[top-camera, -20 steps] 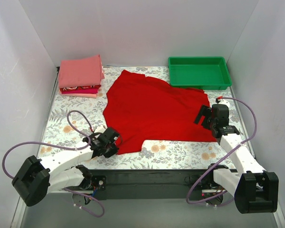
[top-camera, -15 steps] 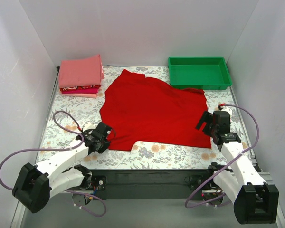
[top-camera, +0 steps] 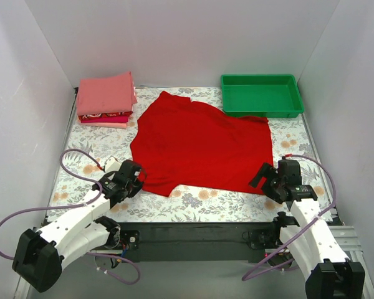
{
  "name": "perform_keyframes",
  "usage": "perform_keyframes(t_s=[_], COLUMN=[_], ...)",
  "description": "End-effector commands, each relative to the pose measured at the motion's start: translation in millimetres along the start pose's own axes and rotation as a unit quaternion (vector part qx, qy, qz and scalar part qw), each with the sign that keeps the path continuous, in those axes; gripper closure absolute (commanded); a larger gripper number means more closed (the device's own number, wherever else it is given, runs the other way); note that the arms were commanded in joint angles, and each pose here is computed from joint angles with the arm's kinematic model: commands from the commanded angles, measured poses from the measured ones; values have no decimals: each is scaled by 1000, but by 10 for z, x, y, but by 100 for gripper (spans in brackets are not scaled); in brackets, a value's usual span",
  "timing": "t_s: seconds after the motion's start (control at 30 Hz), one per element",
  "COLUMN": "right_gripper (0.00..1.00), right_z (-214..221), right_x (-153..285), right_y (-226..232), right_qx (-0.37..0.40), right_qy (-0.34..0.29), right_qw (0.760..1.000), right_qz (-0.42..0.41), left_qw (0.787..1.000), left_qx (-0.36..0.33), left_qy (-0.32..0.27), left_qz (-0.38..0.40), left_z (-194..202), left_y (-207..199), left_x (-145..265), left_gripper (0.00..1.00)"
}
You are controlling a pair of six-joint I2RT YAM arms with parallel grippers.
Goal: Fold and stack the t-shirts
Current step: Flatten the tshirt out
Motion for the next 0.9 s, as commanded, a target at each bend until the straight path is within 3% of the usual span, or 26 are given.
perform_keyframes(t_s=[0.0,0.1,0.47,0.57,0.67,0.87], right_gripper=[4,5,17,25,37,75], right_z=[176,184,31,49,52,85], right_x=[-56,-94,-165,-176,-199,-256], right_y=[-54,-116,-406,-434,-421,-402], right_qx=[-33,-29,-41,-47,-47,-42], right_qy=[53,64,11,12,14,25], right_qw=[998,997,985,984,985,988], right_qz=[16,43,167,173,166,150], left_qw=[1000,1000,1000,1000,1000,1000], left_qx=[-2,-3,-2,1,0,1], left_qy=[-12,-11,-16,-19,-19,-20], left_qz=[17,20,22,21,19,20], left_z=[-33,-29,-38,-47,-47,-57], left_y=[-14,4,3,0,10,-17], left_x=[0,3,1,2,1,6], left_gripper=[100,100,100,100,100,100])
Point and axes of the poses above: each gripper's point midway between its finger pads, its own x axis back along the fingers, its own y axis along the line the jaws close on, z = x × y, the point moved 6 cm from there along x, back along the fingers, and after that the axes turned 7 degrees about x, right-handed, at the moved point
